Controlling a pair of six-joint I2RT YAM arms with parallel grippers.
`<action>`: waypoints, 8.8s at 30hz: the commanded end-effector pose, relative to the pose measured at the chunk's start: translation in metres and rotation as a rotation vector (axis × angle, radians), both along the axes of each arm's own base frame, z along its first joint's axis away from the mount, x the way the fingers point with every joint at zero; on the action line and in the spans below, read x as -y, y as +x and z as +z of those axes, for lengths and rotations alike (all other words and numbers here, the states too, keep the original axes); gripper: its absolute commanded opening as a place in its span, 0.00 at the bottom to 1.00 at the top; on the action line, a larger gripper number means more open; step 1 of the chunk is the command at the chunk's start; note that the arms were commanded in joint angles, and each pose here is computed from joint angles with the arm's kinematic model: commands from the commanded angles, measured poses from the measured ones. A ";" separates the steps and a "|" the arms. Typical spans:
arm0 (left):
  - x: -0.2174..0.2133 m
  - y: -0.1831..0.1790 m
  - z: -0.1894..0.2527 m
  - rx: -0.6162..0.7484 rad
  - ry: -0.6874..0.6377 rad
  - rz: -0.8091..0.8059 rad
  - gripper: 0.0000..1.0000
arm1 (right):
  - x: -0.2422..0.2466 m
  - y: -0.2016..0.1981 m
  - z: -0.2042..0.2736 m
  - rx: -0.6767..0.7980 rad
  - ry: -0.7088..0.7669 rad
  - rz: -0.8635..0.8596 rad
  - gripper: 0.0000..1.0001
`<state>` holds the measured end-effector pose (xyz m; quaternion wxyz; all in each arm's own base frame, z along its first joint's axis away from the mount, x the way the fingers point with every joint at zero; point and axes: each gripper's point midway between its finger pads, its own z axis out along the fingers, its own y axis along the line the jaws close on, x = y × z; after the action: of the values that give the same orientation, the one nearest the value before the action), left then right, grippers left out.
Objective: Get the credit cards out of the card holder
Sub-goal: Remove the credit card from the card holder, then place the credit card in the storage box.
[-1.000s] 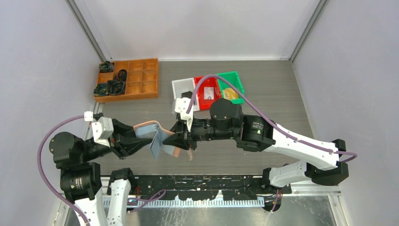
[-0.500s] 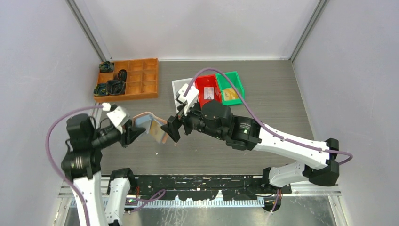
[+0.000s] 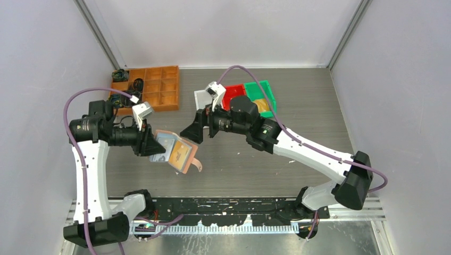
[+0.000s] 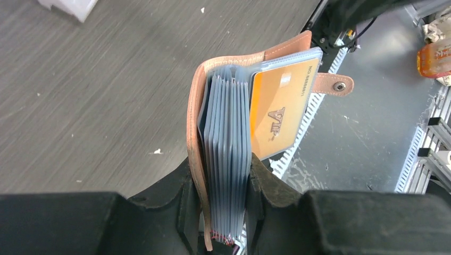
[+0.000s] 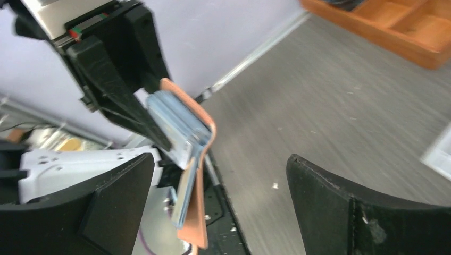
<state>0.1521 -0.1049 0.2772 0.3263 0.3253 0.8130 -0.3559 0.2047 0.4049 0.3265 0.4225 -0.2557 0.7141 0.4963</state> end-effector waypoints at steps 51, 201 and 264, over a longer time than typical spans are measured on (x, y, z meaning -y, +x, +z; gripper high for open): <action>0.053 -0.025 0.047 -0.162 -0.530 -0.013 0.52 | 0.000 -0.058 0.038 -0.202 0.232 0.415 0.01; 0.046 0.035 0.108 -0.235 -0.746 0.328 0.00 | 0.013 -0.024 0.032 -0.657 0.773 0.177 0.05; 0.035 0.026 0.112 0.085 -0.545 0.294 0.00 | 0.147 0.271 -0.209 -0.471 -0.495 -0.584 0.01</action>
<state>0.1873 -0.1364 0.3613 0.4427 0.0744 0.7415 -0.4986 0.4554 0.2489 0.1051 0.2636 -0.0058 0.9406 0.2141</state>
